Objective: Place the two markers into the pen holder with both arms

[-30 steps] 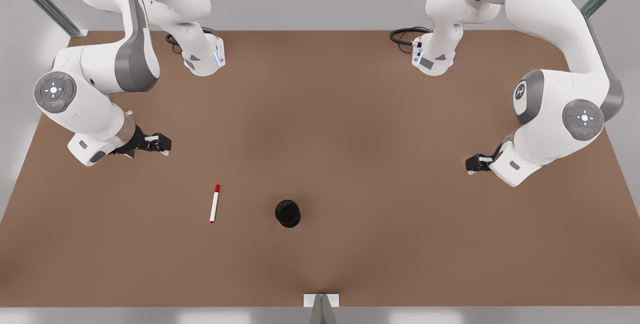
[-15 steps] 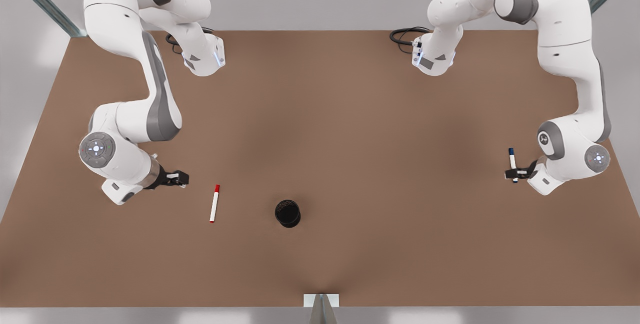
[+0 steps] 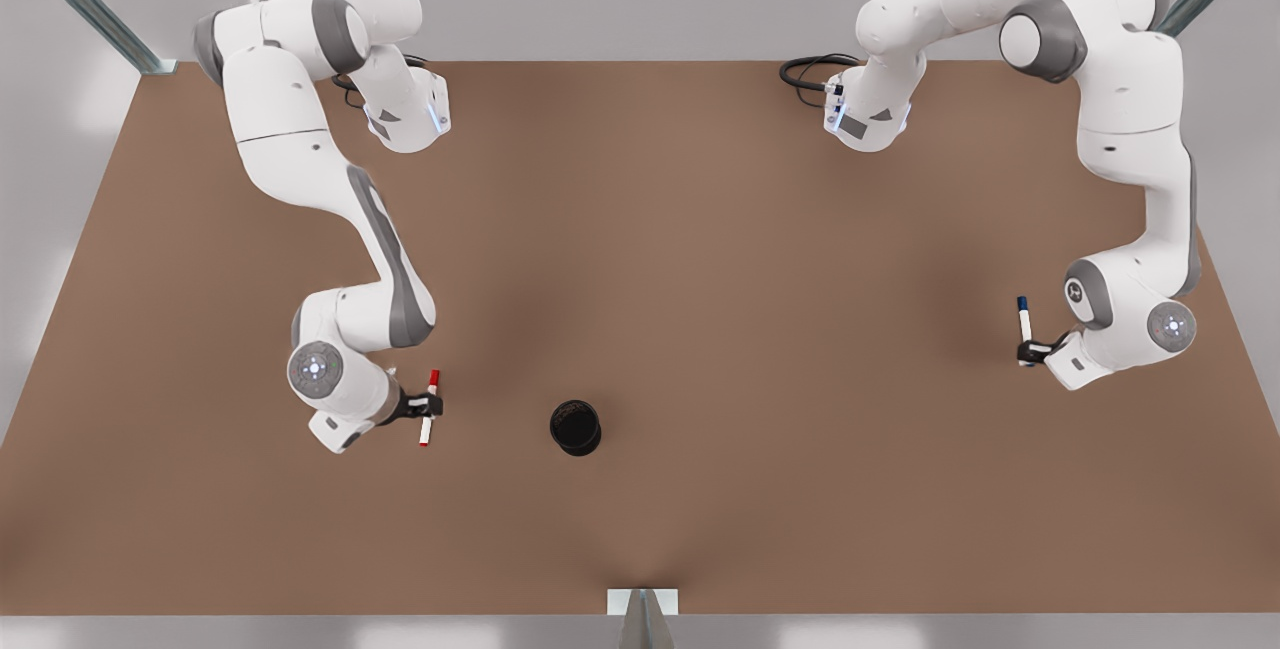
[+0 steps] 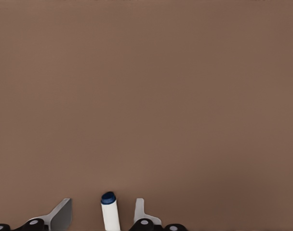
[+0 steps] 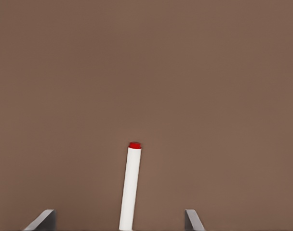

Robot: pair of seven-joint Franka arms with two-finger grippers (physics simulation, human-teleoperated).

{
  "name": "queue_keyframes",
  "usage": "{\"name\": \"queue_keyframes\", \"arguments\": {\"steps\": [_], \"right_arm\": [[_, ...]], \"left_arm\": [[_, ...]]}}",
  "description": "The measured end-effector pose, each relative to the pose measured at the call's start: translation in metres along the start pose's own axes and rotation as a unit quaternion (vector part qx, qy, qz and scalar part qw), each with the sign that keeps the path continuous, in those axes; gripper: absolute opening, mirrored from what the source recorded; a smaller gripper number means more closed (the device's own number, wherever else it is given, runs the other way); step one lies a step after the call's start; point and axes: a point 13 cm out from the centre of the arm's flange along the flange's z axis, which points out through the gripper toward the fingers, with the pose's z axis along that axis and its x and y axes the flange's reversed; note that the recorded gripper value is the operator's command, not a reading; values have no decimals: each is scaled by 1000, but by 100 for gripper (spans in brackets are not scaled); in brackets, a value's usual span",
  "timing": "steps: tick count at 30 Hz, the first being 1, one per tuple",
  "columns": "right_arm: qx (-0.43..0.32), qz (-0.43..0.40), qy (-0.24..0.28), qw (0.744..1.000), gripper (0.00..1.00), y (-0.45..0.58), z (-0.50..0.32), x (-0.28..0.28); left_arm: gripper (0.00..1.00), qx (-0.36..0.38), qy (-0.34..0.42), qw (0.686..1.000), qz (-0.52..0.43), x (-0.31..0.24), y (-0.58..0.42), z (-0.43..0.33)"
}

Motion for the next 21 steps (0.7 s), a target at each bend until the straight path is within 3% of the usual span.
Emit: {"name": "queue_keyframes", "arguments": {"steps": [6, 9, 13, 19, 21], "right_arm": [[-4, 9, -4, 1000, 100, -2, 56, 8], [-6, 11, -12, 1000, 84, 2, 75, 5], [-8, 14, -23, 1000, 75, 3, 83, 0], [-14, 17, -33, 999, 39, 5, 85, -6], [-18, 12, -35, 999, 33, 10, 84, -7]], "left_arm": [[70, 5, -4, 1000, 17, -3, 1, 10], [70, 7, -2, 1000, 23, 0, 2, 13], [64, 10, 0, 1000, 27, 6, 6, 16], [52, 13, 2, 999, 35, 10, 6, 20], [49, 13, 2, 999, 38, 10, 6, 20]]}}
